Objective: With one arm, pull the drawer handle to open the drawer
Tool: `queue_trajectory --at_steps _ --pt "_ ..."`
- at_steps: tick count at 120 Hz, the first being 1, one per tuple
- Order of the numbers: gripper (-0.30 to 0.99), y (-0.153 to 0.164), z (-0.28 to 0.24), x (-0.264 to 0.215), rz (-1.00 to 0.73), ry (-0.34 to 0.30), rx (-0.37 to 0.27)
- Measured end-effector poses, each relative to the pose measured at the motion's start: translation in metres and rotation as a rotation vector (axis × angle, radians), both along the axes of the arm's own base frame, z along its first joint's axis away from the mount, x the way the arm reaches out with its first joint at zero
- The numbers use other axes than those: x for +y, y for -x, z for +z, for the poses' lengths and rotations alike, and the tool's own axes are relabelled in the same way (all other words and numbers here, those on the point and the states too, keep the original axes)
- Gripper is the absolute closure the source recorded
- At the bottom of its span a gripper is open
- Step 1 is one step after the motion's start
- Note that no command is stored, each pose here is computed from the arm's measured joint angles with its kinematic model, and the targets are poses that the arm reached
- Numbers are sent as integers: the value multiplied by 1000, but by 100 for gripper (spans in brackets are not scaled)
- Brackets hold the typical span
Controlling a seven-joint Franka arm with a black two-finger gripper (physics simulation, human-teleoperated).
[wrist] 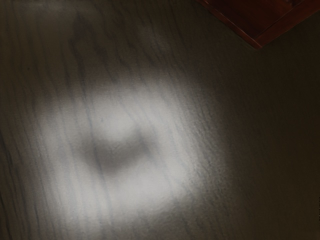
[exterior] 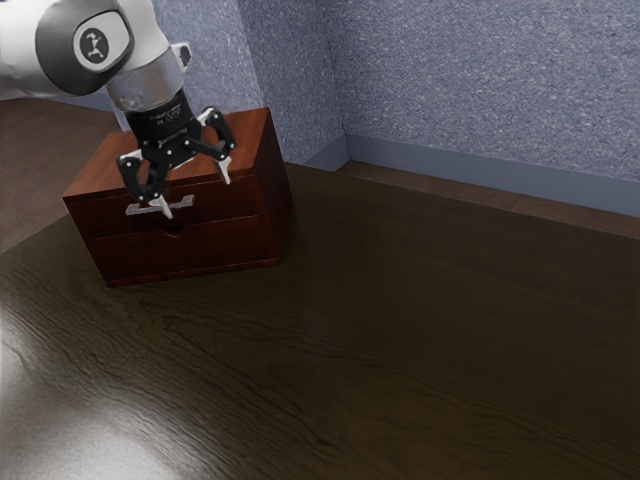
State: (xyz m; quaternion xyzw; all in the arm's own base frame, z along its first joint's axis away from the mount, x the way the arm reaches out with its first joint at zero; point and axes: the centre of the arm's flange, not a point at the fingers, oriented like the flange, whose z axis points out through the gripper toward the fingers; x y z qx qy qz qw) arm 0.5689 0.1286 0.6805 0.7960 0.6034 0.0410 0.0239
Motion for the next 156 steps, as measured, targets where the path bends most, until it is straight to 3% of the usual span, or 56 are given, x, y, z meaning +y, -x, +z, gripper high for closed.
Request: queue_trajectory --at_steps 33,68,122,156 --pt "0 11 -14 42 211 3 -76" --pt "0 19 -15 102 411 -4 -198" --pt "0 -10 -53 141 546 -5 -286" --pt "23 -10 -63 159 604 -4 -291"
